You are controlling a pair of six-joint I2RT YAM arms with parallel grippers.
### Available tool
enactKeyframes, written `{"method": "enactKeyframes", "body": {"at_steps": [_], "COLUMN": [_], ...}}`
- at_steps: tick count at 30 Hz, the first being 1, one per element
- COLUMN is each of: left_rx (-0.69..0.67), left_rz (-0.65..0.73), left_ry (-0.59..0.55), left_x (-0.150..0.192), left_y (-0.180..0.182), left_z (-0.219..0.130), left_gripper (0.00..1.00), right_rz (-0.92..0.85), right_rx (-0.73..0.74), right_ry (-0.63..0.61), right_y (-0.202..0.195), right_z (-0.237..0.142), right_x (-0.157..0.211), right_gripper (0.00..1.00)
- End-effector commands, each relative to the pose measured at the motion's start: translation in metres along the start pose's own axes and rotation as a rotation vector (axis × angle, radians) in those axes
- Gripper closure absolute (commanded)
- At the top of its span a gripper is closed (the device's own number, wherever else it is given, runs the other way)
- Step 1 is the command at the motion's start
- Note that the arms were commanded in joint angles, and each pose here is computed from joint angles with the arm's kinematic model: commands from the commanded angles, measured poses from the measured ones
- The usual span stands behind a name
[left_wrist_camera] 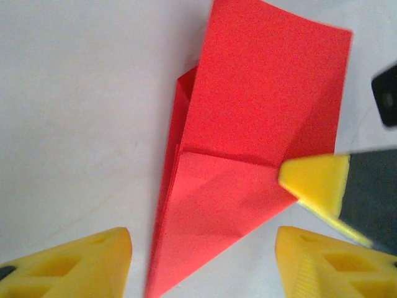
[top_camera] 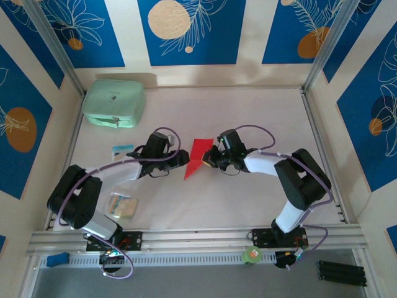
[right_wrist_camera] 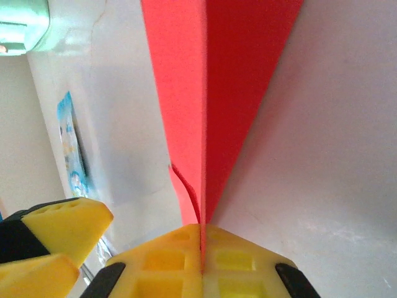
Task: Fold a paper plane with a square sheet of paper (pick it up from the middle)
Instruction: Fold the wing for the fifth time at the center of the table.
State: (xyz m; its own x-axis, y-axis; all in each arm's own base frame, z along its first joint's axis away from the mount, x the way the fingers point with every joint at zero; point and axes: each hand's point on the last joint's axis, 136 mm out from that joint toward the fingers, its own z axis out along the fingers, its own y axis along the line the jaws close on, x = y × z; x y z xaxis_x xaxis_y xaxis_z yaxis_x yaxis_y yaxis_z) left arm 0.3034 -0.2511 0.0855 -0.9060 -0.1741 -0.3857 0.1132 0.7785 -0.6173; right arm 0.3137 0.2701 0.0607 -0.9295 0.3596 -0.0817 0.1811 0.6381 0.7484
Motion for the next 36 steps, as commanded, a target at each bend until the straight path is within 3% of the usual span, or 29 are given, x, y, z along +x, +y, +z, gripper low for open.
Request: {"method": "enactKeyframes", "body": {"at_steps": [1,9,14,26,32,36], "left_rx": [0.034,0.044,0.067,0.014,-0.008,-0.036], "left_rz": [0.29,0.746,0.94,1.255,1.341,1.365], "left_ry": [-0.075,-0.114,-0.033,-0.038,-0.06,-0.066], "left_x": [-0.009,0.007,0.022,0.039,0.042,0.041], "left_y": [-0.016,-0.036,-0.045,-0.052,-0.053,-0.05], "left_z": [-0.007,0.008,0.024,0.053,0.065,0.07], "left_gripper": [0.32,0.27,0.32,0.44,0.5,0.59], "right_rz": [0.094,0.235,0.287,0.364,0.389,0.394], "right_rx": [0.034,0.082,0.106,0.117,0.116,0.118], "right_ry": [-0.004,0.011,0.023,0.045,0.057,0.063], "right_y": [-0.002,-0.006,-0.008,-0.012,-0.013,-0.014], "right_z": [-0.013,-0.024,-0.029,-0.031,-0.031,-0.031], "right_x": [-0.004,-0.01,-0.011,-0.012,-0.012,-0.012], "right_gripper": [0.96,0.96,0.96,0.96,0.96,0.96]}}
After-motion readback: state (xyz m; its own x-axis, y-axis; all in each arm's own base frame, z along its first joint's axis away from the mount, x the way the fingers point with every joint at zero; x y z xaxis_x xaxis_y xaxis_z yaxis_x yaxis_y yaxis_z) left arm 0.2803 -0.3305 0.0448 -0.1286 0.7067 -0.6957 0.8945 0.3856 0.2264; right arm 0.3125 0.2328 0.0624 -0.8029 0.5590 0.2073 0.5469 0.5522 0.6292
